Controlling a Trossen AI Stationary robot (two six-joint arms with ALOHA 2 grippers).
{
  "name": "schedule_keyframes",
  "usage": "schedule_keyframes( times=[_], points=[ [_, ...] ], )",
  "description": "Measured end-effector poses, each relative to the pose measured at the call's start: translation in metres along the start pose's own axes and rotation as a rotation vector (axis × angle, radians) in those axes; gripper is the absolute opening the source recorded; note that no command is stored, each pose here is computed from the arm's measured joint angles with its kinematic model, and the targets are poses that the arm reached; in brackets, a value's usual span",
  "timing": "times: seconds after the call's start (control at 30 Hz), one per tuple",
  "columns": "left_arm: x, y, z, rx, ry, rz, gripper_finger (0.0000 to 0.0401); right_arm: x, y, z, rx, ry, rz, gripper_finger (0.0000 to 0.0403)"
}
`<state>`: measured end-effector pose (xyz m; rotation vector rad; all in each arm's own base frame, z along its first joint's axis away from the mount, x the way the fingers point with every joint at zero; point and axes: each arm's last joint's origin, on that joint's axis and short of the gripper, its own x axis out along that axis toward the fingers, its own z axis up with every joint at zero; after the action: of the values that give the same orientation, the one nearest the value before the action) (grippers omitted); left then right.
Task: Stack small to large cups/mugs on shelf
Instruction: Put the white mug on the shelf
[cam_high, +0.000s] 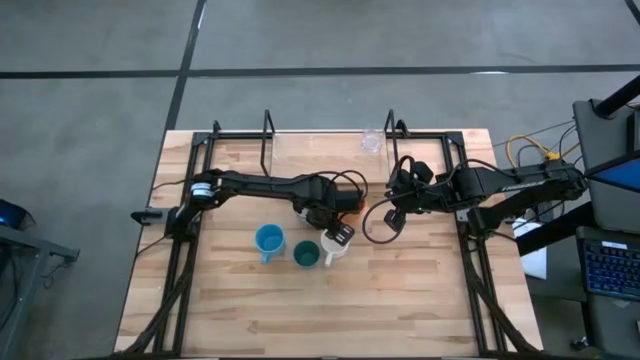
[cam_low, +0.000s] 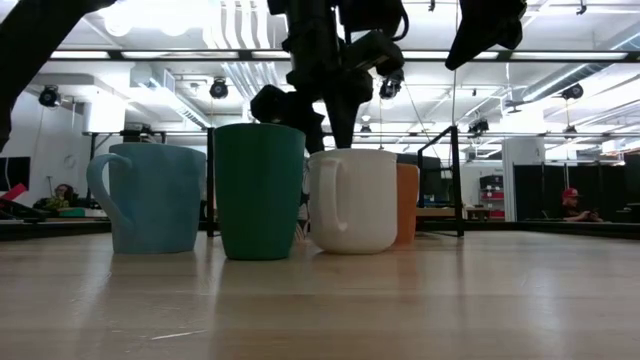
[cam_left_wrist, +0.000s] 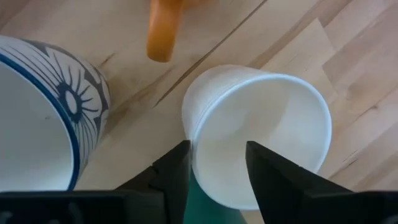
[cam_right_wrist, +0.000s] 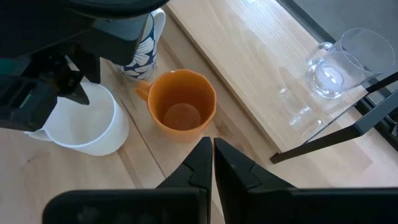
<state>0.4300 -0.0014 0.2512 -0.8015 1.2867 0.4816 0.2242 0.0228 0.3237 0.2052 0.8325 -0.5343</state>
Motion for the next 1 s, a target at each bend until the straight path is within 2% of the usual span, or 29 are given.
schedule_keyframes(
  times=[0.2, 0.43, 0.53, 0.7, 1.0],
  points=[
    [0.004, 0.002, -0.001, -0.002, 0.011, 0.014, 0.0137, 0.0, 0.0, 0.0, -0.001, 0.0, -0.001, 0.0008],
    [0.015, 0.009, -0.005, -0.008, 0.044, 0.052, 0.0113, 0.0, 0.0, 0.0, -0.001, -0.001, -0.003, 0.0008],
    [0.018, 0.011, -0.006, -0.002, 0.053, 0.062, 0.0092, 0.0, 0.0, 0.0, -0.002, -0.001, -0.003, 0.0008],
    [0.016, 0.01, -0.008, 0.042, 0.05, 0.076, 0.0011, 0.0, 0.0, 0.0, -0.001, -0.001, -0.003, 0.0008],
    [0.0, 0.005, -0.007, 0.063, 0.042, 0.044, 0.0001, 0.0, 0.0, 0.0, 0.004, -0.002, -0.003, 0.0008]
  ],
)
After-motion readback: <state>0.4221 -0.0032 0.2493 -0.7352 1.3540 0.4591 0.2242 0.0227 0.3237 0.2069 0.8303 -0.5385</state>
